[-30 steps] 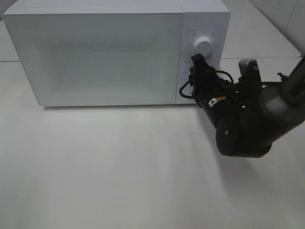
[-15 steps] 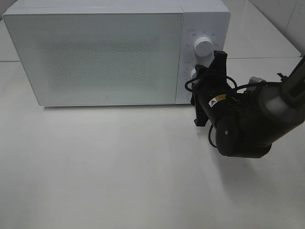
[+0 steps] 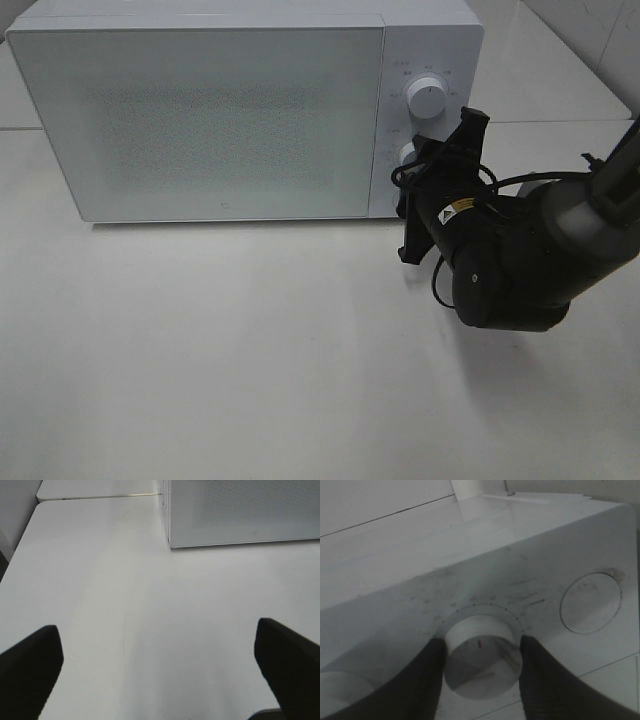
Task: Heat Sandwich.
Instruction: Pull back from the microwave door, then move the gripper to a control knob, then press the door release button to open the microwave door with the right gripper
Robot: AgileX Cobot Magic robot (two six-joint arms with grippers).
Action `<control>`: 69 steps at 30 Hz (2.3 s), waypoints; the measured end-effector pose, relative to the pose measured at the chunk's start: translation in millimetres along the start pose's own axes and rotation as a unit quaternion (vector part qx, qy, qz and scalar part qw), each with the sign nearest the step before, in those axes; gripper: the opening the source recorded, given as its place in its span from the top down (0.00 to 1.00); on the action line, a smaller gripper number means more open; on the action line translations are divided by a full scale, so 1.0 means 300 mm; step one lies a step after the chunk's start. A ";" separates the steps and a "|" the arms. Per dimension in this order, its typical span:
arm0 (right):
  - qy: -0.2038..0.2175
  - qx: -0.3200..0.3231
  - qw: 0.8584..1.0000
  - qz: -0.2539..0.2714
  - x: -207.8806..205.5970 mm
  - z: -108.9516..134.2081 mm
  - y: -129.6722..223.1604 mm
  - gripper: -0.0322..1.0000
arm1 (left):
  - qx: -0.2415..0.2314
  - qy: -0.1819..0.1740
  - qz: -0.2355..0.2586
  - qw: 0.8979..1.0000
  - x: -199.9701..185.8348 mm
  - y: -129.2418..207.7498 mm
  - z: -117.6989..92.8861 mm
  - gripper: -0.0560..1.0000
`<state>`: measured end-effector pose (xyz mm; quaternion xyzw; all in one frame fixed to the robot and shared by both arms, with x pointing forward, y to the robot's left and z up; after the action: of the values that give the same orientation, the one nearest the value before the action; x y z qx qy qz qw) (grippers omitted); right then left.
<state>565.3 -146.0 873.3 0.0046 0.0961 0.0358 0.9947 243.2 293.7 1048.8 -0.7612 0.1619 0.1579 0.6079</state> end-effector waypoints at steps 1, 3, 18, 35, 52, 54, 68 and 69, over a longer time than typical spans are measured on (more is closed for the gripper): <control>0.000 0.000 1.000 0.000 0.000 0.000 0.000 0.55 | 0.000 0.000 0.000 1.000 0.000 0.000 0.000 0.01; 0.000 -0.001 1.000 0.000 0.000 0.000 0.000 0.55 | 0.000 0.000 0.000 1.000 0.000 0.000 0.000 0.01; 0.000 -0.018 1.000 0.000 0.000 0.000 0.000 0.55 | 0.000 0.000 0.000 1.000 0.000 0.000 0.000 0.01; 0.026 -0.039 0.999 -0.007 -0.005 -0.027 -0.006 0.21 | 0.000 0.000 0.000 1.000 0.000 0.000 0.000 0.01; 0.013 -0.084 0.996 0.029 -0.069 0.005 -0.018 0.22 | 0.000 0.000 0.000 1.000 0.000 0.000 0.000 0.01; 0.018 -0.091 0.995 0.037 -0.079 0.003 -0.018 0.23 | 0.000 0.000 0.000 1.000 0.000 0.000 0.000 0.01; 0.127 -0.326 0.918 0.188 -0.224 0.055 0.007 0.23 | 0.000 0.000 0.000 1.000 0.000 0.000 0.000 0.01; 0.133 -0.349 0.906 0.198 -0.235 0.063 0.006 0.23 | 0.000 0.000 0.000 1.000 0.000 0.000 0.000 0.01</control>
<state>499.9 -149.2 905.4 -0.3287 0.2061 0.2634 0.8832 243.2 293.7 1048.8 -0.7612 0.1619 0.1579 0.6079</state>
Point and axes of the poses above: a point on each arm's last joint axis where the gripper is mounted, x pointing out along that axis toward the gripper, z along the wrist's bending axis when the last joint is at zero, y = z × x, the point moved 1 cm from there along x, pointing out along that axis toward the gripper, and after that the axes turned 15 degrees about -x, right-handed, at the moved point
